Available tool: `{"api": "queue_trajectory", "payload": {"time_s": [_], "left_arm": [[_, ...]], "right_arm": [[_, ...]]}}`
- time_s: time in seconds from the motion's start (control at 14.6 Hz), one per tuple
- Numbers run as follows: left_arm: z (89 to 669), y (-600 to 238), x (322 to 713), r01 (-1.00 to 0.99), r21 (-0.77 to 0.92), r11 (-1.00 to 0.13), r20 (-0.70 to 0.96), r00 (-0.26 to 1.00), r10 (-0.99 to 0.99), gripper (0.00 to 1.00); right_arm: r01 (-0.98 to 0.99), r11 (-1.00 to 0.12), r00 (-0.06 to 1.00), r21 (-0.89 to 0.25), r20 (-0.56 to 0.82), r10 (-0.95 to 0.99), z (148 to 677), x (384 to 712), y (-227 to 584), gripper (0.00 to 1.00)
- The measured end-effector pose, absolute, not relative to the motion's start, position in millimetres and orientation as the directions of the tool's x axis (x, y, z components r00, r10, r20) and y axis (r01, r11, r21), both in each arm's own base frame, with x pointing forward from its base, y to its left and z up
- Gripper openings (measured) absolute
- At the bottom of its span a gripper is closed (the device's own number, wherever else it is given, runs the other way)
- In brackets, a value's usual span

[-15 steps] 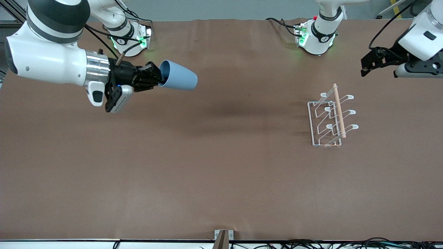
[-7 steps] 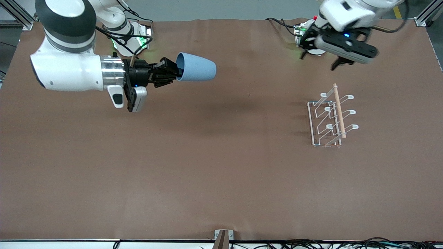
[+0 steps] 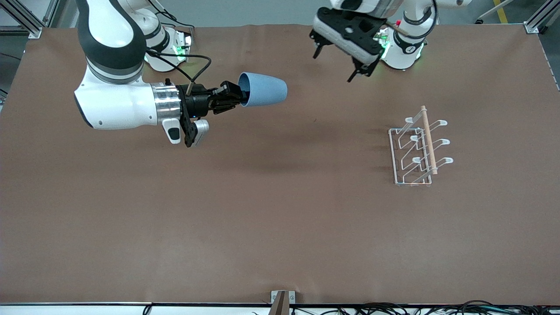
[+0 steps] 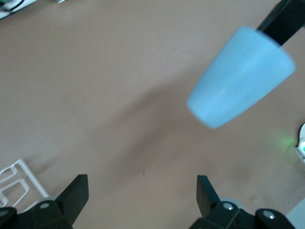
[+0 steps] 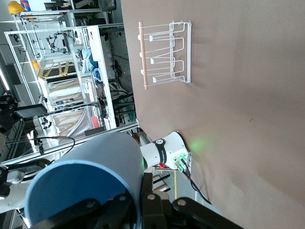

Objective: Hang cup on cup holder
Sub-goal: 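Reach the left gripper to the cup held by the right gripper, then grasp the cup rim with the left gripper while the right gripper releases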

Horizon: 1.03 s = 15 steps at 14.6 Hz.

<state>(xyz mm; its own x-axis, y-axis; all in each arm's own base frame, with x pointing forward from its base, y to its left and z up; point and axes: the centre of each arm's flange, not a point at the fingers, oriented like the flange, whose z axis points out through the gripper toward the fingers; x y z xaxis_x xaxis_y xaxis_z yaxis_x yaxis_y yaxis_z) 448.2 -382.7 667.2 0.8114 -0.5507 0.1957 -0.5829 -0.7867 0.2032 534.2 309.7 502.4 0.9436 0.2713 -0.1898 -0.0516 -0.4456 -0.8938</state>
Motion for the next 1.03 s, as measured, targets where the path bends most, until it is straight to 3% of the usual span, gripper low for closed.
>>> {"api": "queue_trajectory", "payload": {"time_s": [1.03], "left_arm": [[624.2,-472.3,441.5,-0.827,0.203,-0.524,0.36,0.561,-0.745,1.0]], "right_arm": [[-0.023,-0.436,0.943,-0.9,-0.164,0.289,498.5,535.0,310.4,0.05]]}}
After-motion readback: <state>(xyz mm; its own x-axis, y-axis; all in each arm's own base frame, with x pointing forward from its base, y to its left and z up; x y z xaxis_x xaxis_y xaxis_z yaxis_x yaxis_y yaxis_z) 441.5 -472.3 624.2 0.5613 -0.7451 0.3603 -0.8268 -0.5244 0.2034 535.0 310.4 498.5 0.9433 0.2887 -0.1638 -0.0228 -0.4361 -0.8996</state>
